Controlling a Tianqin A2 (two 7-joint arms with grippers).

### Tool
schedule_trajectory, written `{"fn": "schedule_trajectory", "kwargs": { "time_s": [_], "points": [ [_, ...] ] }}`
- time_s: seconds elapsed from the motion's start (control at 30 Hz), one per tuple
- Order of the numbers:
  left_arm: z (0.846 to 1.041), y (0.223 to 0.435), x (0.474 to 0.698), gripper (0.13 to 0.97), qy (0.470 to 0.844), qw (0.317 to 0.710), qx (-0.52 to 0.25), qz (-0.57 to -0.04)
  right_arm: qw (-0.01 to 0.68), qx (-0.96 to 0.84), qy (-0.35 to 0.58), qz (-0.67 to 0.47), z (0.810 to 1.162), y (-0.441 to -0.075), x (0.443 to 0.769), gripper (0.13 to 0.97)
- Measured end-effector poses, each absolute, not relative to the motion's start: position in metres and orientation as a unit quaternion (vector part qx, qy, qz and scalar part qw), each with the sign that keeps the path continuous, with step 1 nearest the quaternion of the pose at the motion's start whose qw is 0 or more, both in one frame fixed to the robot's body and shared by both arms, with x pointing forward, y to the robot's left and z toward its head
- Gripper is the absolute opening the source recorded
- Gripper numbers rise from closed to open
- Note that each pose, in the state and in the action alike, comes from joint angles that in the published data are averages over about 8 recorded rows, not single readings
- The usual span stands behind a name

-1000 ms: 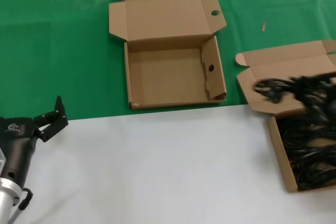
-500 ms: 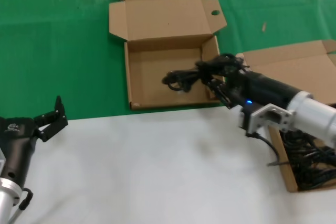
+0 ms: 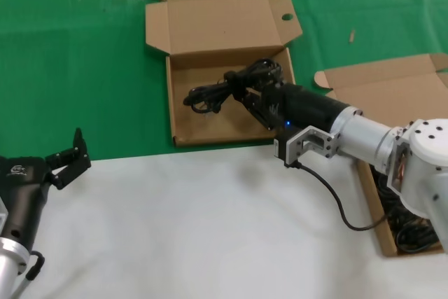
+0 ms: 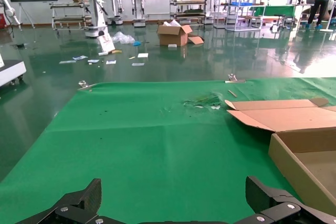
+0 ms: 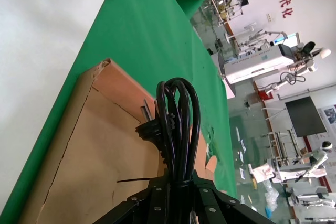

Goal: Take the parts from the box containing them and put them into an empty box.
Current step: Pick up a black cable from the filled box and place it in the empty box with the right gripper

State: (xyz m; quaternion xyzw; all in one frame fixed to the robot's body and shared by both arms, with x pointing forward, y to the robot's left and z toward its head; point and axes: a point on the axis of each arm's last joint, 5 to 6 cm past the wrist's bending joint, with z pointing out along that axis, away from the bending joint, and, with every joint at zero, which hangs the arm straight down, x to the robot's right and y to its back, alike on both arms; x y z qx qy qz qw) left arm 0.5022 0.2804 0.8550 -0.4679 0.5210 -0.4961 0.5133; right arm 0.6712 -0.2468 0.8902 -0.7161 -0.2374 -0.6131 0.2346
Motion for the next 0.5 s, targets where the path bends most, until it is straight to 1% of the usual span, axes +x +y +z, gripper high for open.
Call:
{"fn": "schedule_trajectory", "kwargs": {
  "time_s": [0.37, 0.5],
  "points": [
    [0.8550, 0.2804, 0.5022, 0.966, 0.521, 0.513, -0.468, -0.496, 0.232, -0.717, -0.237, -0.613, 0.8866, -0.2468, 0.6765, 0.201],
    [0.8550, 0.2804, 0.5022, 0.966, 0.521, 0.513, -0.468, -0.496, 0.232, -0.717, -0.237, -0.613, 0.8866, -0.2468, 0.6765, 0.228]
  ]
}}
